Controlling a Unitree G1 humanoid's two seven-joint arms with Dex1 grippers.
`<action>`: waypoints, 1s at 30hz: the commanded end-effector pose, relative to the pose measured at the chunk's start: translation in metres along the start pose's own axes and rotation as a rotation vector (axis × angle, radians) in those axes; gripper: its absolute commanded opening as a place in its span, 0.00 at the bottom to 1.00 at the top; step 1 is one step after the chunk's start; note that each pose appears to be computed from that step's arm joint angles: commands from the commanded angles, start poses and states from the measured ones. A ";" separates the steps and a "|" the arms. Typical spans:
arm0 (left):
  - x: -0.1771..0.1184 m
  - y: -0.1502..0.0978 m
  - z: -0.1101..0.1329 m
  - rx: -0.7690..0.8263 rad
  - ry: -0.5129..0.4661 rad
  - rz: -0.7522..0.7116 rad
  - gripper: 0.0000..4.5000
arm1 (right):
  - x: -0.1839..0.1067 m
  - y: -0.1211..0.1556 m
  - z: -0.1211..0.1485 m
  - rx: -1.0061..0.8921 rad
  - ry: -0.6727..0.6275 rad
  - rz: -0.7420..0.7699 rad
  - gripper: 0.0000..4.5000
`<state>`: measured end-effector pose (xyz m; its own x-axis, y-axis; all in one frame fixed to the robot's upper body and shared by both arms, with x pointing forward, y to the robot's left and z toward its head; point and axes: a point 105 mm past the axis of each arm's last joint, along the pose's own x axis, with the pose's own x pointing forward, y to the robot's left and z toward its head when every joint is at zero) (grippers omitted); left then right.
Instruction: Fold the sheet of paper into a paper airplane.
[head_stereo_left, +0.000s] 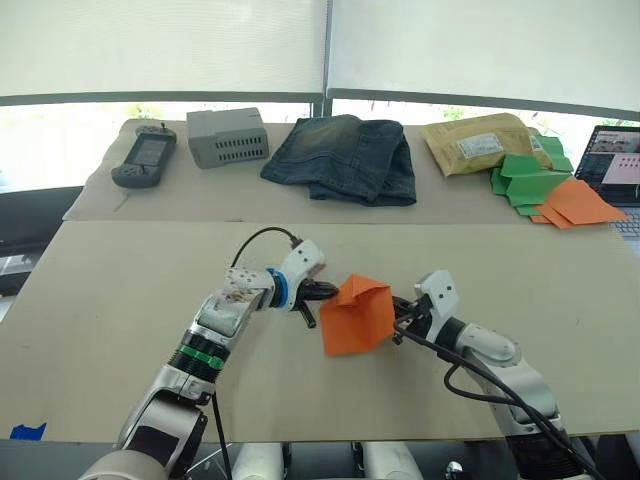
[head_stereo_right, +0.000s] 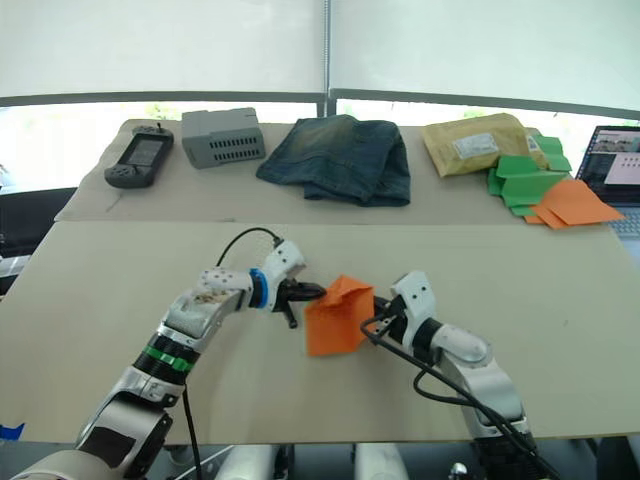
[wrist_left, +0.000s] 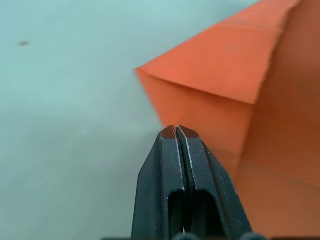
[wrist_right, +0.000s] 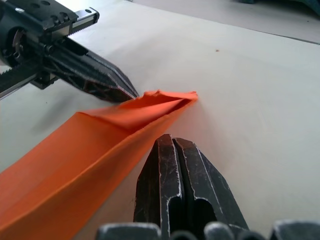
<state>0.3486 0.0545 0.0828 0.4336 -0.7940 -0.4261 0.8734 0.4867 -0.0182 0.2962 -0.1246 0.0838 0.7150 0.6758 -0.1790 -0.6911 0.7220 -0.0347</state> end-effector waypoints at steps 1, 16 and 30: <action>0.005 -0.001 0.016 -0.007 -0.054 -0.005 0.01 | 0.000 -0.004 0.013 -0.029 -0.052 -0.006 0.00; 0.028 -0.035 0.025 0.012 -0.086 -0.122 0.01 | -0.001 -0.003 0.014 -0.036 -0.051 -0.005 0.00; 0.012 0.005 0.036 -0.090 -0.154 0.055 0.01 | 0.003 -0.002 0.013 -0.041 -0.044 0.004 0.00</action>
<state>0.3603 0.0350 0.0934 0.4938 -0.8001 -0.3405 0.8343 0.5463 -0.0738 0.2988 -0.1241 0.0836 0.7154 0.6745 -0.1824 -0.6908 0.7219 -0.0399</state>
